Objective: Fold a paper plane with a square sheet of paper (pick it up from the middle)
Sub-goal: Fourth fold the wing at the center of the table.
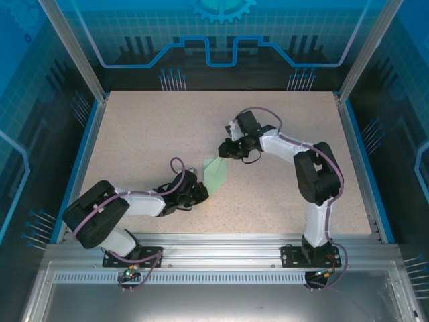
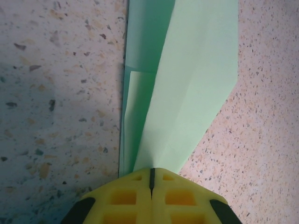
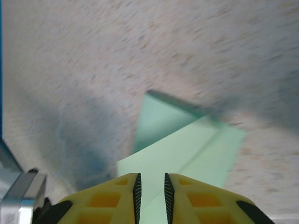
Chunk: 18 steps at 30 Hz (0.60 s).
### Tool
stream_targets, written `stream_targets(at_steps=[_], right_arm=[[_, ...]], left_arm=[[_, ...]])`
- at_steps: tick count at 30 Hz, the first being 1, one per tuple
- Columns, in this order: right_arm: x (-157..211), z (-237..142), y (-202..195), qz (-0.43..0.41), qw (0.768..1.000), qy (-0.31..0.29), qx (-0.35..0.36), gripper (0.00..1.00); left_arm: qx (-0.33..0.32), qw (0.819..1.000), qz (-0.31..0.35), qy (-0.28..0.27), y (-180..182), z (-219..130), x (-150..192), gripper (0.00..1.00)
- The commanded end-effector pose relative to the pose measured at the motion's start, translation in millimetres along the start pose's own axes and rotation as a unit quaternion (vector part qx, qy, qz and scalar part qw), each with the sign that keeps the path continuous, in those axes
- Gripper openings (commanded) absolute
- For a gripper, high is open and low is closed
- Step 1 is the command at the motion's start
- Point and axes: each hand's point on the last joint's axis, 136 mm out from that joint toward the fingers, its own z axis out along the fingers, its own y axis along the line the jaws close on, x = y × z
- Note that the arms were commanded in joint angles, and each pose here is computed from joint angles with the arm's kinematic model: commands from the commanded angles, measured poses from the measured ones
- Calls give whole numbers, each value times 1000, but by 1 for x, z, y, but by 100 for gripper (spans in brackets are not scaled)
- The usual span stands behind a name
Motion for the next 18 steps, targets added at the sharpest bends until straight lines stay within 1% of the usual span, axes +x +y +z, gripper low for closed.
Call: stream_targets(at_steps=[1,5,8,14,18], right_arm=[[30,23,24,-14,999,40,-32,22],[49,51,18,-8,997,69,-18,20],[55,64,5,5,997,77,-2,19],[60,73,-19,17,996,82,44,17],[63,76,-25,21,995,87,47,16]], left_arm=[[-130,989,-3,66,72,-8,39,4],[-125,990,-2,66,69,-8,38,5],[-124,990,-2,69,69,-10,39,5],[-121,989,-2,85,74,-17,49,8],[-117,988,2,103,77,-26,58,10]])
